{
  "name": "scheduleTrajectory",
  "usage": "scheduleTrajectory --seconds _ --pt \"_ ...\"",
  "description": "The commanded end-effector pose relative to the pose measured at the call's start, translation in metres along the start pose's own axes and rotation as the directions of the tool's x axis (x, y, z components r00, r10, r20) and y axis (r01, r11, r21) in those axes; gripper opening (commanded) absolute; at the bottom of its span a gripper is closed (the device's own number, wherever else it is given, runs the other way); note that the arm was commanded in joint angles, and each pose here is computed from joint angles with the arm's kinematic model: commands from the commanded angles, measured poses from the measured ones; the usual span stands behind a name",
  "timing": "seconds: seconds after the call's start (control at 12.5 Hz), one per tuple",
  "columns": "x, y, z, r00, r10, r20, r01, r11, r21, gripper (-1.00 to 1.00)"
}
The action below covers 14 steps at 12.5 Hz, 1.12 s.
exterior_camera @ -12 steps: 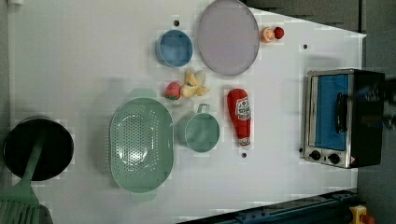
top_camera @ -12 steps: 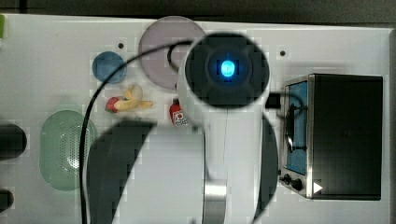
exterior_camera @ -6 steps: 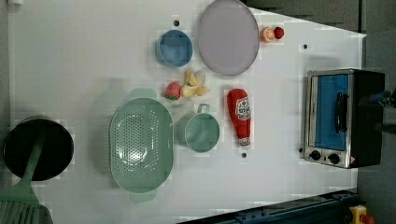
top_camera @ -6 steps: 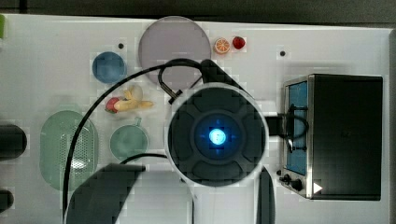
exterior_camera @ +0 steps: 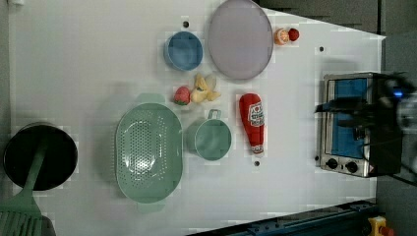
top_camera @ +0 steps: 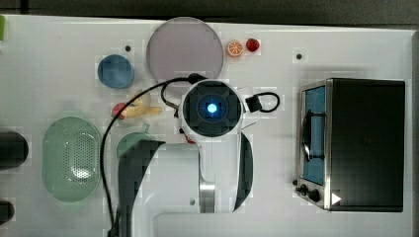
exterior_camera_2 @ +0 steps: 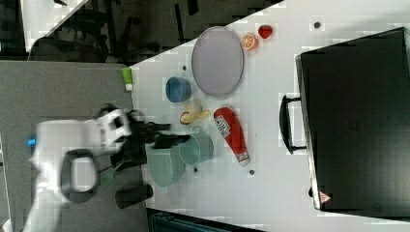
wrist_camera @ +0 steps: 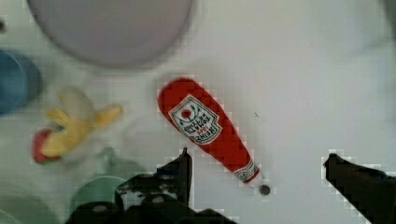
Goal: Pick Ketchup from the table and place it in strainer.
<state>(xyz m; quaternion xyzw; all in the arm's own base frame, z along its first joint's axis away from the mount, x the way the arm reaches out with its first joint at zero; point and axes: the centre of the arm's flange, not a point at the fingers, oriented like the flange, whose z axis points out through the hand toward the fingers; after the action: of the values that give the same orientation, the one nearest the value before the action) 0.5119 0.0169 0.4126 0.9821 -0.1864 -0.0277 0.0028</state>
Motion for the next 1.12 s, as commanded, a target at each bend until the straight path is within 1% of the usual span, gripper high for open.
scheduleTrajectory --seconds 0.08,0.24,0.4,0.48,0.8,1.12 --pt "-0.002 -0.01 0.033 0.943 -0.33 -0.029 0.331 0.944 0.009 1.0" --pt "-0.004 -0.013 0.07 0.88 -0.473 -0.046 0.473 0.881 0.008 1.0" --pt "-0.007 -0.018 0.105 0.814 -0.578 -0.056 0.58 0.815 0.009 1.0" --pt "-0.008 -0.018 0.123 0.808 -0.587 -0.059 0.588 0.809 0.013 1.0" --pt "-0.01 -0.017 0.185 0.816 -0.576 -0.038 0.578 0.815 0.039 1.0" --pt "-0.011 -0.016 0.224 0.821 -0.57 -0.022 0.571 0.819 0.056 1.0"
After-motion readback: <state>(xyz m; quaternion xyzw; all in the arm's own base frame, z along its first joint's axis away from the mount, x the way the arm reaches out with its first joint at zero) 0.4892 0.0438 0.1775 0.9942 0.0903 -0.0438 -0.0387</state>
